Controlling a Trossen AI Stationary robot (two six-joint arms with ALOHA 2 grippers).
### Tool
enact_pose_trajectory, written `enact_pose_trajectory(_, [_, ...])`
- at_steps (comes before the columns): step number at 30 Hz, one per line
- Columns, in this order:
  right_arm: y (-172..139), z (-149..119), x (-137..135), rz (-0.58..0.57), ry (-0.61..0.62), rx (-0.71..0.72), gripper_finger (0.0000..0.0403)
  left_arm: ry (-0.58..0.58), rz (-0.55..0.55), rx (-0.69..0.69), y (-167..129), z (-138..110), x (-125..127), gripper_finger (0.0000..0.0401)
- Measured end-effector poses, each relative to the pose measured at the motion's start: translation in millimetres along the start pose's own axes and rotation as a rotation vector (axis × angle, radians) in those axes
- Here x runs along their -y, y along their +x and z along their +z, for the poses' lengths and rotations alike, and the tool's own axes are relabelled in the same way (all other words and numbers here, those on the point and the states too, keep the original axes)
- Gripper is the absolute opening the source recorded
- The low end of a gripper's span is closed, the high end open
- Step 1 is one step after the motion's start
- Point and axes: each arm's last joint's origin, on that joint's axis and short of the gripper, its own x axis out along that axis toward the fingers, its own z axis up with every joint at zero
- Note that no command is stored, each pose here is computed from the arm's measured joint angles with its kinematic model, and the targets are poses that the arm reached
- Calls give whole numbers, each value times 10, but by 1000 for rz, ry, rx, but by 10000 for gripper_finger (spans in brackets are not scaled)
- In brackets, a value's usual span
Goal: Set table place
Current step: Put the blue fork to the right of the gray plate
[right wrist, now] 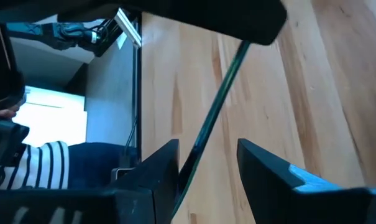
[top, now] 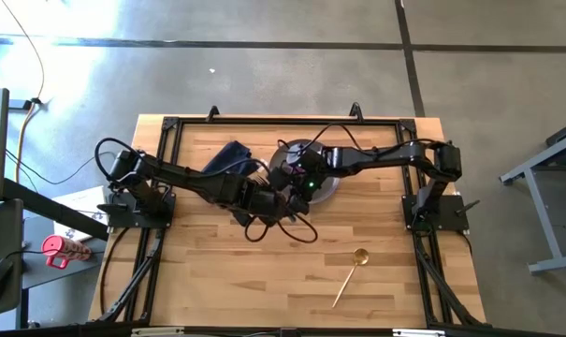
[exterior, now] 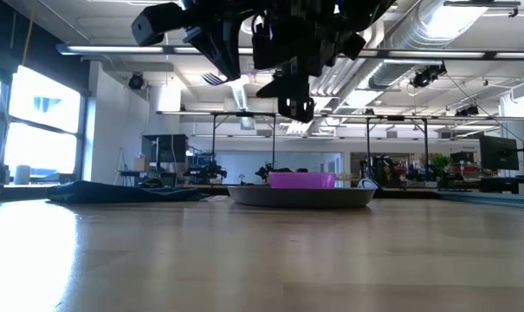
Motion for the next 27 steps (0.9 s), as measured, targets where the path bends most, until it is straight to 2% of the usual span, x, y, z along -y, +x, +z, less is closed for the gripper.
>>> enact_pose_trajectory(6, [15,-14,-22,7,-2,-10,153,-3,1,11,-2,10,-2,0])
enact_pose_trajectory(9, [11,-29,-15,2,11,-23,138,-3,0,10,-1,8,-2,0])
enact_pose_trajectory(12, [10,-45,-11,-3,23,-37,91,-2,-2,9,0,7,1,0])
enact_pose_trajectory(15, [9,-49,-11,-3,24,-41,20,-2,-2,8,0,6,1,0])
enact_pose_trajectory(16, [9,-51,-10,-6,22,-41,12,-2,-3,8,0,6,1,0])
enact_pose_trajectory(22, [13,-56,-4,-34,27,-35,3,15,37,-18,-7,12,-4,8])
enact_pose_trajectory(27, [-30,-34,45,-46,34,-24,1,34,90,-18,-93,68,-14,42])
